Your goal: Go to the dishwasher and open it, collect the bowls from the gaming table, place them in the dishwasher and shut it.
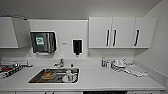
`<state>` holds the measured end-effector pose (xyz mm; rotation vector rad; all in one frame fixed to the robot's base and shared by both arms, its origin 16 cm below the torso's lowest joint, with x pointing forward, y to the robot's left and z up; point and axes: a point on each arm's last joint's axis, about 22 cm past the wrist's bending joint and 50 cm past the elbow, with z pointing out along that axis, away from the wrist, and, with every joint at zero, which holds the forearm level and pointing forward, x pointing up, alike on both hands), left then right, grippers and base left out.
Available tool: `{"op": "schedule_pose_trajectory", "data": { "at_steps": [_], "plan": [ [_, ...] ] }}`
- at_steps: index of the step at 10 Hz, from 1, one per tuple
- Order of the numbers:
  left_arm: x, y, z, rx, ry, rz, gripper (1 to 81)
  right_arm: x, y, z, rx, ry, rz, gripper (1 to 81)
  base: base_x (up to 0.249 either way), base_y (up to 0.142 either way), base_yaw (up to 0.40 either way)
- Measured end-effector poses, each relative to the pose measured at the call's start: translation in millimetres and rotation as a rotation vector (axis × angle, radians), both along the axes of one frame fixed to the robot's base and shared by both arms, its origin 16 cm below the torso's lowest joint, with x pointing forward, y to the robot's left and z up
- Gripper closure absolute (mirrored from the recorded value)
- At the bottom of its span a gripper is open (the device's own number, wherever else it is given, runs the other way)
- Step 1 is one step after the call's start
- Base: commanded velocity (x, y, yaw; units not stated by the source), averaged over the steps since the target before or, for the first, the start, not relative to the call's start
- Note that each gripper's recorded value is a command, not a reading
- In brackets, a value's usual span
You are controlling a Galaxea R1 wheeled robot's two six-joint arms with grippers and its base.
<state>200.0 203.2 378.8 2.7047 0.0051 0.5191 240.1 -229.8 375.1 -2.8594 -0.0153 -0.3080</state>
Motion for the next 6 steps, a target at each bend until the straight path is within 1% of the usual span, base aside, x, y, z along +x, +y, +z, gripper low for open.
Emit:
{"op": "schedule_pose_trajectory", "data": {
  "at_steps": [1,2,4,6],
  "plan": [
    [0.1,0.0,-7.4,0.0,0.012,0.0,1.0,0.1,0.0,-7.8,0.0,0.011,0.0,1.0,0.0,0.0,0.0],
    [4.4,-0.3,-11.7,0.0,0.01,0.0,1.0,4.3,-0.1,-12.0,-0.001,0.009,0.0,1.0,0.0,0.0,0.0],
    [16.6,0.0,-21.2,0.0,-0.005,0.0,1.0,20.0,0.6,-20.0,0.001,-0.009,0.001,1.0,0.0,0.0,0.0],
    [32.9,0.0,-32.1,0.0,-0.028,0.0,1.0,38.2,1.3,-29.2,0.001,-0.036,0.001,1.0,0.0,0.0,0.0]
  ]
}}
